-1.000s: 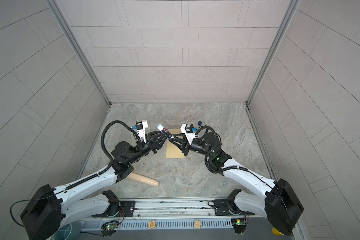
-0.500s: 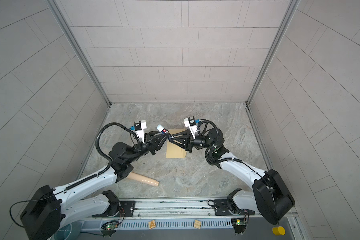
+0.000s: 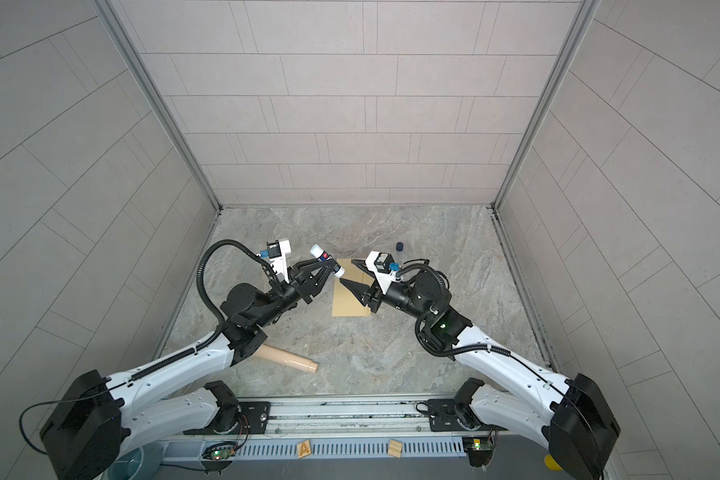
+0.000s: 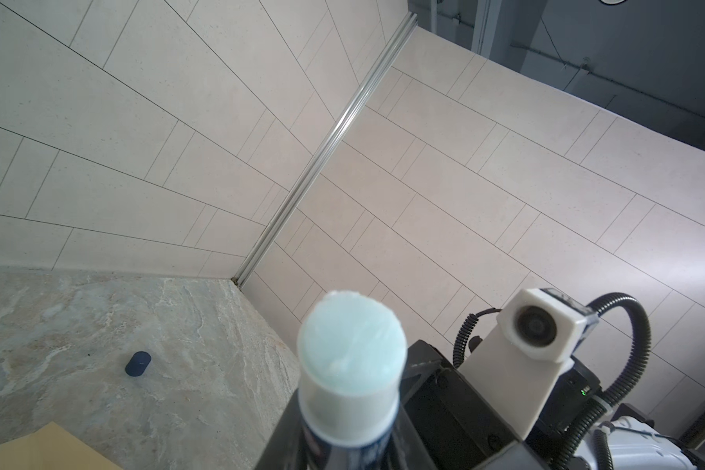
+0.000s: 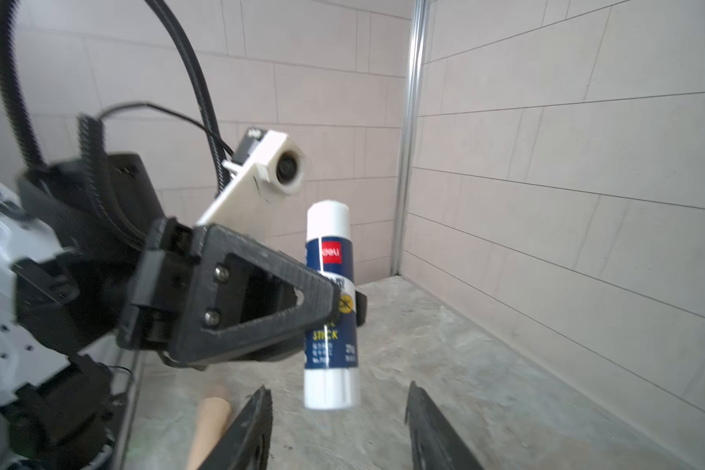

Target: Place the letter into the envelope and seal it

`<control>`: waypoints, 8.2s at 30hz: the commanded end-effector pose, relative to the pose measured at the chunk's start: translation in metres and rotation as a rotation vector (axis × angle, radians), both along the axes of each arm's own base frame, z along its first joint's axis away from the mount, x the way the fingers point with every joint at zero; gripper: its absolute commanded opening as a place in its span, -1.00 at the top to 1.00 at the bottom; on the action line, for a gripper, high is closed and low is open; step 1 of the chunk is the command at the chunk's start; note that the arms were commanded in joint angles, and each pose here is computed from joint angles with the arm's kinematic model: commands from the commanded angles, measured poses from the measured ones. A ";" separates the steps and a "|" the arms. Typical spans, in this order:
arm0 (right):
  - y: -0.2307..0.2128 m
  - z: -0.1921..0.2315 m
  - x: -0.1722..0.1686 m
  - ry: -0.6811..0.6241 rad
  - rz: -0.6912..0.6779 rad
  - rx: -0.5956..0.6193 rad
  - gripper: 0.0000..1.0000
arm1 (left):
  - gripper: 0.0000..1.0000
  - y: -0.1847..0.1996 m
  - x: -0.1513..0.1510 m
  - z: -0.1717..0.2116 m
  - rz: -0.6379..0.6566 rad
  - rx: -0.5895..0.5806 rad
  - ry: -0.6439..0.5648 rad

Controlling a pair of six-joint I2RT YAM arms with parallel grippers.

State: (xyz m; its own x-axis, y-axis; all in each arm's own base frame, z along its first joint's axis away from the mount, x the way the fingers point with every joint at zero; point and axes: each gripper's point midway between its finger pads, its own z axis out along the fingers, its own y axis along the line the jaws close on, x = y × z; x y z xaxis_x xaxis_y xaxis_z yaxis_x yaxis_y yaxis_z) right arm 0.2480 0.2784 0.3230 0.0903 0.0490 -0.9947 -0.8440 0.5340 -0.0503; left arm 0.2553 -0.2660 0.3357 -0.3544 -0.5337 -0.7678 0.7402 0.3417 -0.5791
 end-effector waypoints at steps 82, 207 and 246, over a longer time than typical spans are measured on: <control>0.011 -0.002 -0.001 -0.284 -0.284 -0.096 0.05 | 1.00 0.007 -0.008 0.025 0.000 -0.075 -0.074; -0.032 0.003 0.007 -0.255 -0.179 -0.007 -0.48 | 1.00 0.008 0.015 0.020 0.009 -0.199 0.240; 0.020 0.015 0.019 -0.430 -0.342 0.046 0.06 | 1.00 -0.001 0.014 0.016 -0.059 -0.250 0.288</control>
